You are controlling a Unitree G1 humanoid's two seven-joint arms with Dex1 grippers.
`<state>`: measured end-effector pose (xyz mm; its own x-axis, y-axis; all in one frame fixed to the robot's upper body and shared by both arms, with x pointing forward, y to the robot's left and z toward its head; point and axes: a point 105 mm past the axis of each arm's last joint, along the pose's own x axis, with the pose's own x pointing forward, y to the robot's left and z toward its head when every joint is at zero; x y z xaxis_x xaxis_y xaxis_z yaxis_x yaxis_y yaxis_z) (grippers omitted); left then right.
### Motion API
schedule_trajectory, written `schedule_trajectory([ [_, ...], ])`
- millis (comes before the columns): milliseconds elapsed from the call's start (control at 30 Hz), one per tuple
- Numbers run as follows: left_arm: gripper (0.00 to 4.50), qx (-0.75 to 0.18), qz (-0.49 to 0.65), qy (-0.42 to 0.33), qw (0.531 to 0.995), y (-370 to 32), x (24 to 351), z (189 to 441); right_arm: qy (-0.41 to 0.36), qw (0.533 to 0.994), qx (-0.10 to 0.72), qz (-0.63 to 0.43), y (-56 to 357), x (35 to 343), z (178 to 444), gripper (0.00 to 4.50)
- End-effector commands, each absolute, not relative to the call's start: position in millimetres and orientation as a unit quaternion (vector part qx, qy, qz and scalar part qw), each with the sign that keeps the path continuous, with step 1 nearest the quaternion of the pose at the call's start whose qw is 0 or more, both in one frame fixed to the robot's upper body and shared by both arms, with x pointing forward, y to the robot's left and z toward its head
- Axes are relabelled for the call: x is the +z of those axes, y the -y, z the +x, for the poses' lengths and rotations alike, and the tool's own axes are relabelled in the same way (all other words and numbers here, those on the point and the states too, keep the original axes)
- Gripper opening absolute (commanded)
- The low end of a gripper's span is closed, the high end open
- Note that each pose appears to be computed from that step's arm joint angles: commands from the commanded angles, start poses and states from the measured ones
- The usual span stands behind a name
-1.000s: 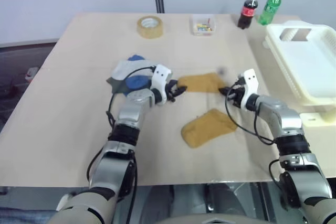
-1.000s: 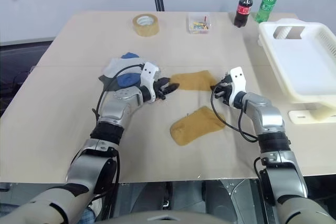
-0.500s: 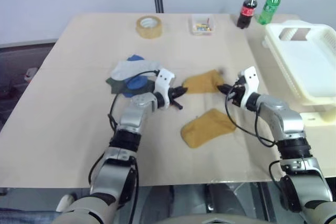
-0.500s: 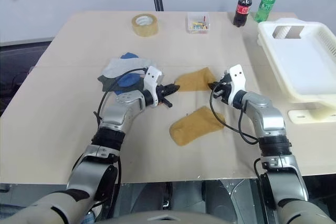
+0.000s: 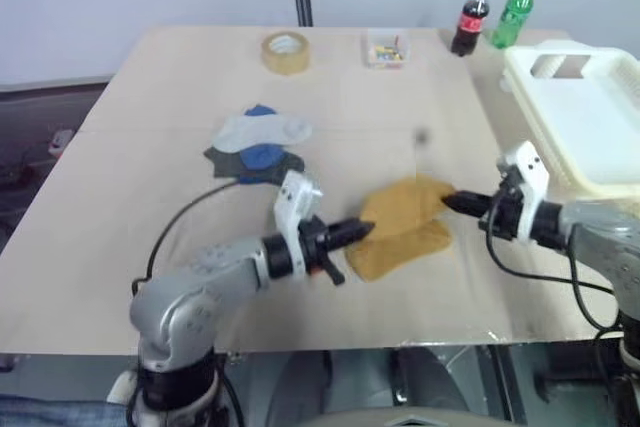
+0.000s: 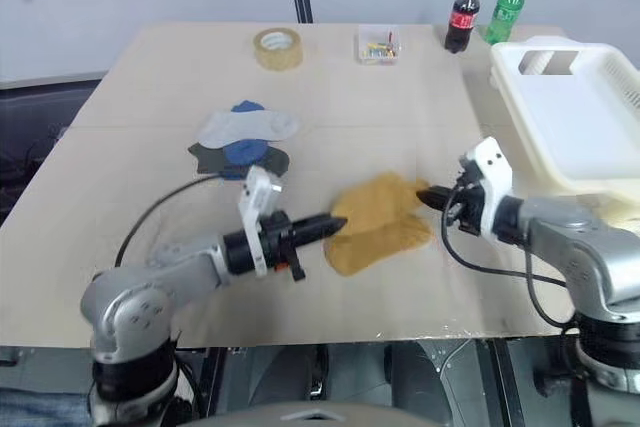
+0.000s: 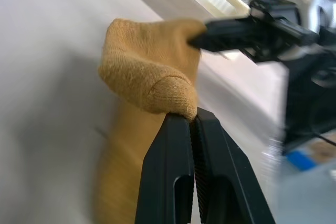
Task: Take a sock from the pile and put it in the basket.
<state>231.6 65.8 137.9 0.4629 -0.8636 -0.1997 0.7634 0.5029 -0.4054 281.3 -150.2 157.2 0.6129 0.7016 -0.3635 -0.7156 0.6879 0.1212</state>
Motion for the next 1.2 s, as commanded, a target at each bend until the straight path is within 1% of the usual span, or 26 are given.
schedule_trajectory([
  [33,0.09,-0.487,-0.144,-0.205,0.837,-60,135,214,-0.202,0.893,0.4,-0.034,150,164,268,0.0],
  [200,0.09,-0.459,-0.12,-0.219,0.853,-63,122,216,-0.217,0.893,0.393,-0.019,149,157,261,0.0],
  [233,0.09,-0.454,-0.117,-0.214,0.857,-63,122,218,-0.219,0.893,0.392,-0.016,148,154,261,0.0],
  [300,0.09,-0.437,-0.106,-0.18,0.875,-66,131,227,-0.225,0.893,0.388,-0.018,148,149,260,0.0],
  [367,0.09,-0.431,-0.108,-0.167,0.88,-69,135,229,-0.226,0.894,0.387,-0.015,147,148,260,0.0],
  [533,0.09,-0.414,-0.11,-0.19,0.883,-74,119,228,-0.226,0.897,0.38,-0.004,146,143,262,0.0],
  [667,0.09,-0.416,-0.129,-0.219,0.873,-68,103,224,-0.235,0.902,0.362,-0.004,150,131,268,0.0],
  [800,0.09,-0.396,-0.099,-0.221,0.886,-72,94,229,-0.232,0.91,0.345,0.0,154,126,275,0.0],
  [1000,0.09,-0.417,-0.122,-0.235,0.869,-62,86,221,-0.233,0.912,0.339,0.0,154,119,278,0.0],
  [1100,0.0,-0.413,-0.123,-0.239,0.87,-62,83,222,-0.241,0.909,0.34,-0.025,157,116,276,0.86],
  [1133,0.0,-0.412,-0.123,-0.239,0.871,-62,83,223,-0.239,0.911,0.333,-0.036,160,117,277,1.39],
  [1200,0.0,-0.413,-0.122,-0.238,0.87,-62,83,223,-0.223,0.912,0.341,-0.041,161,126,278,2.04],
])
